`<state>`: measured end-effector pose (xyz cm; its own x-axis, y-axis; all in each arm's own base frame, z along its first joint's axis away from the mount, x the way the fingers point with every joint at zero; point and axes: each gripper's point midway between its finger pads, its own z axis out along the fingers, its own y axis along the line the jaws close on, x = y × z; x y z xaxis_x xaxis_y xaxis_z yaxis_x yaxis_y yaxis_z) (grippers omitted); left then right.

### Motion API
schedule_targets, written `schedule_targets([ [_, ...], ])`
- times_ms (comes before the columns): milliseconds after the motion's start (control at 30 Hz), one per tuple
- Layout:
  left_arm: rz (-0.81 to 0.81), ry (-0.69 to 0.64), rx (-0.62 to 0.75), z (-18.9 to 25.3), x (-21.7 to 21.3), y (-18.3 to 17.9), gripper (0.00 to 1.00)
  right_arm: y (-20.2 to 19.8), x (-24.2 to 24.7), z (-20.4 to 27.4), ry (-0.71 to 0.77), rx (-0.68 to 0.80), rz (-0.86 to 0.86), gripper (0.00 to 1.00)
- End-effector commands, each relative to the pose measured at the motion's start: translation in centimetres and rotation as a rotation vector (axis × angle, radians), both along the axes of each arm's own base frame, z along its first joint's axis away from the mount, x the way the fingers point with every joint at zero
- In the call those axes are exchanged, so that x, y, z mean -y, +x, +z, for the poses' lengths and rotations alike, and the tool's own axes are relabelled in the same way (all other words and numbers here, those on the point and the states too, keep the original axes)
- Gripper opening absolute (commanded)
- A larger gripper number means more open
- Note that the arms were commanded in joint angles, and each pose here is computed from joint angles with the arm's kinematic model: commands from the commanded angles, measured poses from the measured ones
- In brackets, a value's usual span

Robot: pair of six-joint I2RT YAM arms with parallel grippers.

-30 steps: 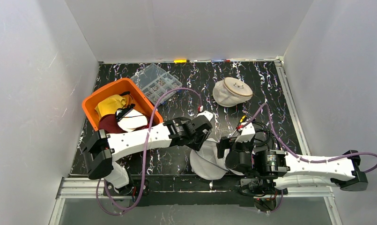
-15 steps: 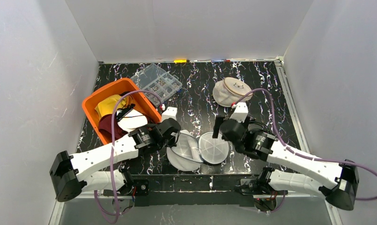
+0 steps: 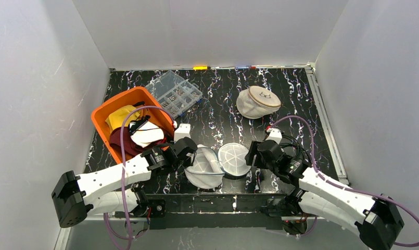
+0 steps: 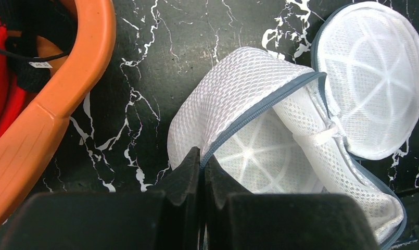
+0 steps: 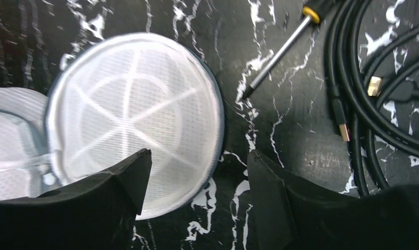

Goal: Unzip the laundry bag and remove the bra
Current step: Close the laundry bag at the center of the board.

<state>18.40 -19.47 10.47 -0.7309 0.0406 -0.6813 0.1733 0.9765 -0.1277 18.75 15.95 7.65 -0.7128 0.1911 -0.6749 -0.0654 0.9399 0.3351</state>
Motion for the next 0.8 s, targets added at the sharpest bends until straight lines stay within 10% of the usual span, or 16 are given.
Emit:
schedule_targets([
  [0, 0.012, -0.017, 0.023, 0.4, 0.1, 0.4, 0.0, 0.6, -0.6, -1.0, 0.035, 0.005, -0.023, 0.73],
  [767, -0.014, -0.002, 0.005, 0.6, 0.5, 0.3, 0.0, -0.3, 0.9, -6.2, 0.005, -0.079, -0.12, 0.35],
])
